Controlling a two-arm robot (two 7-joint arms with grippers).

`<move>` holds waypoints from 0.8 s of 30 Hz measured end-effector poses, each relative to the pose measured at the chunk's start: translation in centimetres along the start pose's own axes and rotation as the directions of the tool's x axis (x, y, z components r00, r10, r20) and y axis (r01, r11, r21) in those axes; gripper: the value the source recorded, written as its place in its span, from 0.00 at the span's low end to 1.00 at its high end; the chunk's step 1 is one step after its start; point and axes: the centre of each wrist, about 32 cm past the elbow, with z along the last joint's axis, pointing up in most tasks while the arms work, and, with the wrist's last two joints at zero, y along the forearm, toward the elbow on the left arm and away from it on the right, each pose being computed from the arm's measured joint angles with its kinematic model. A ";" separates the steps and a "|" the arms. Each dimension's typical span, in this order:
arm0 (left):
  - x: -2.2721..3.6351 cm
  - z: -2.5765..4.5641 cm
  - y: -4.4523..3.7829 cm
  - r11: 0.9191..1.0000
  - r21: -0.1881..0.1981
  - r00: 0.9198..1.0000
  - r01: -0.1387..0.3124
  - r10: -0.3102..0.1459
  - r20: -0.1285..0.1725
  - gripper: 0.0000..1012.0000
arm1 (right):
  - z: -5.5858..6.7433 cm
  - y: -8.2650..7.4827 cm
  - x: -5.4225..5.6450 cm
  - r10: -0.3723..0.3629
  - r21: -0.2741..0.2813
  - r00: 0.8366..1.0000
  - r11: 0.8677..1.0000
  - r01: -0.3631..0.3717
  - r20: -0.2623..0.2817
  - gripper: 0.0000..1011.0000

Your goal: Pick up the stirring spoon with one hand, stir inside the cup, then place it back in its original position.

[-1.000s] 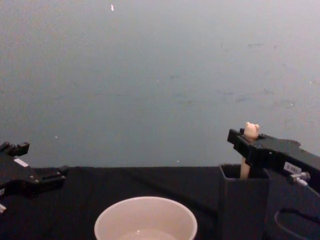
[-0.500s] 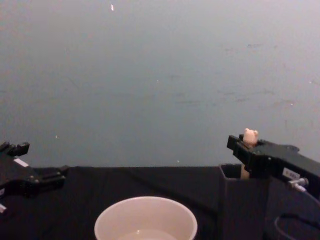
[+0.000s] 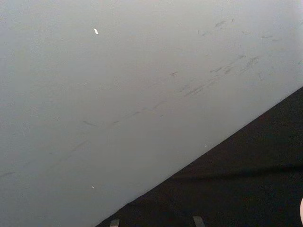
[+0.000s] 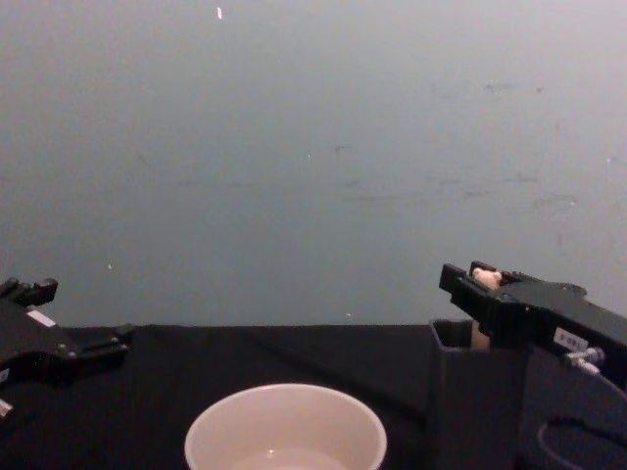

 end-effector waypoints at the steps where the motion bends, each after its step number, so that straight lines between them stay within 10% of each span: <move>1: 0.00 0.00 0.00 1.000 0.000 1.000 0.000 0.000 0.000 0.99 | 0.0 0.0 0.0 0.000 0.000 1.000 1.000 0.000 0.000 0.33; 24: 0.00 0.00 0.00 1.000 0.000 1.000 0.000 0.000 0.000 0.99 | 0.0 0.0 0.0 0.000 0.002 1.000 1.000 0.000 -0.001 0.99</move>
